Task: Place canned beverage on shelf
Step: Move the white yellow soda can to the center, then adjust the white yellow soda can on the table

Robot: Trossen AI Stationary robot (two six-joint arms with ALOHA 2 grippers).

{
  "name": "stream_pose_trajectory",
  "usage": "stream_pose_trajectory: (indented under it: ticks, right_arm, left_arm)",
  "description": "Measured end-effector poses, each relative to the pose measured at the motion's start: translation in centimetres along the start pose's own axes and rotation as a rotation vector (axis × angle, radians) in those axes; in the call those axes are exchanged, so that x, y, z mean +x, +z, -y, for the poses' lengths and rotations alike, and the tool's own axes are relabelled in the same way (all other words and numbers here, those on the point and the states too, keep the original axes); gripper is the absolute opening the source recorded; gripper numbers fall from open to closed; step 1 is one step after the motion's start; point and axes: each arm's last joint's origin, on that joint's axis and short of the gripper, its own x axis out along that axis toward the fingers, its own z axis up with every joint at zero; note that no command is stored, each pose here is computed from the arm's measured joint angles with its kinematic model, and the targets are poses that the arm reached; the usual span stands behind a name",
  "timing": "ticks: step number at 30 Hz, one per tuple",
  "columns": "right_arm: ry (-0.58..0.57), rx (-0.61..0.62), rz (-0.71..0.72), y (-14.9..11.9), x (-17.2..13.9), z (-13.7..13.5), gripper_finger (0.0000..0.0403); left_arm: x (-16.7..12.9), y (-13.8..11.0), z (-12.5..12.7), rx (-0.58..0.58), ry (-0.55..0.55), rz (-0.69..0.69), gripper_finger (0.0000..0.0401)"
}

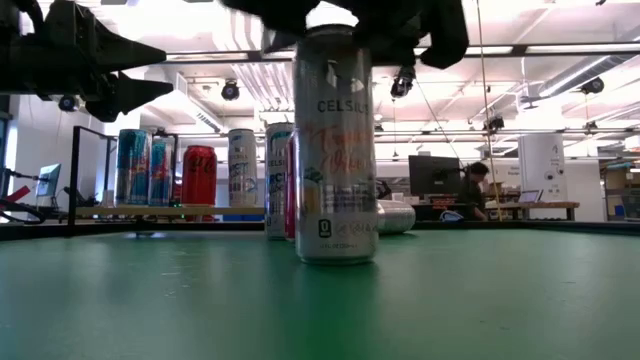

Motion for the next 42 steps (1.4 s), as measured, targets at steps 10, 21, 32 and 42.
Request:
stream_pose_trajectory:
  ticks: [10, 21, 32, 42]
  right_arm:
    - [0.018, 0.048, 0.015, 2.0, -1.3, 0.4, 0.0359]
    - [0.071, 0.119, 0.010, 8.2, -5.2, 5.7, 0.0389]
    - [-0.355, 0.711, -0.514, 13.9, -0.1, 15.6, 0.0389]
    - [-0.791, 1.132, -0.885, 15.1, 9.5, 19.6, 0.0389]
  left_arm:
    - [0.0, 0.0, 0.0, 0.001, 0.000, -0.002, 0.0375]
    - [0.0, 0.0, 0.0, 0.002, 0.000, -0.003, 0.0375]
    - [0.0, -0.1, 0.0, 0.005, 0.000, -0.007, 0.0375]
    - [0.0, -0.1, 0.0, 0.005, 0.000, -0.008, 0.0375]
